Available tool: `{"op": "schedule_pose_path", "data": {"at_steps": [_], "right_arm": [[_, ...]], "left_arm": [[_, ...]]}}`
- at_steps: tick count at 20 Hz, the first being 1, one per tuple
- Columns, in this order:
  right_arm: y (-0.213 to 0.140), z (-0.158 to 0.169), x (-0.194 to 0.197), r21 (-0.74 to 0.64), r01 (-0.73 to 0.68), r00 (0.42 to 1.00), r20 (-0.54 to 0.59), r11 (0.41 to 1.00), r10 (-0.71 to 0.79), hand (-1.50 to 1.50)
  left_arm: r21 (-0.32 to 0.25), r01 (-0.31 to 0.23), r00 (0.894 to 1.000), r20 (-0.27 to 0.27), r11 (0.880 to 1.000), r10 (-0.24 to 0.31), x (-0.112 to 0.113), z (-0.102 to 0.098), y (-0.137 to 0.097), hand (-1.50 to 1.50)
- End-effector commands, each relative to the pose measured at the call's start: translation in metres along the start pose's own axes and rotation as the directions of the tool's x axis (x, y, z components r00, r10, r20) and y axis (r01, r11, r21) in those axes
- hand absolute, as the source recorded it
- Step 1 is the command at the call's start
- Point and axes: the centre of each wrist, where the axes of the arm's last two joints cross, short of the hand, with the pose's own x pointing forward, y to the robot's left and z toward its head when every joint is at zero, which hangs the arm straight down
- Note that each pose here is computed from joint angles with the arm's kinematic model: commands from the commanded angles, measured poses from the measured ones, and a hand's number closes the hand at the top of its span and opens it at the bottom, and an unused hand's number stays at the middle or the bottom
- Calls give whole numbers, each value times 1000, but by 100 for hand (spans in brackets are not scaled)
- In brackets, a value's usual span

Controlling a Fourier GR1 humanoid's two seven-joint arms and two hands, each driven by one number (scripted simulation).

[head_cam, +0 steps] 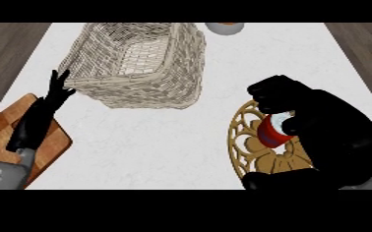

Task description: Pick the can from the placemat and place it in the basket

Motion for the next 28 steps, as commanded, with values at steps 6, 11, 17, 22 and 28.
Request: {"op": "schedule_pose_path", "data": {"at_steps": [6,11,17,22,28], "right_arm": [[-62,38,41,-458,-619,672,111,638,732,-150],[-69,110,52,-353,-834,494,-137,424,858,-150],[-57,178,77,88,-919,377,-81,384,923,-150],[-25,223,100,155,-940,295,-75,303,953,-150],[1,260,111,165,-963,192,-131,213,973,-150]], "left_arm": [[160,18,948,-316,987,34,-67,38,24,0],[221,4,938,-340,975,73,-75,57,27,0],[225,3,945,-320,974,71,-76,67,23,0],[191,0,948,-311,982,61,-72,71,15,0],[145,8,953,-301,989,37,-70,58,1,0]]}}
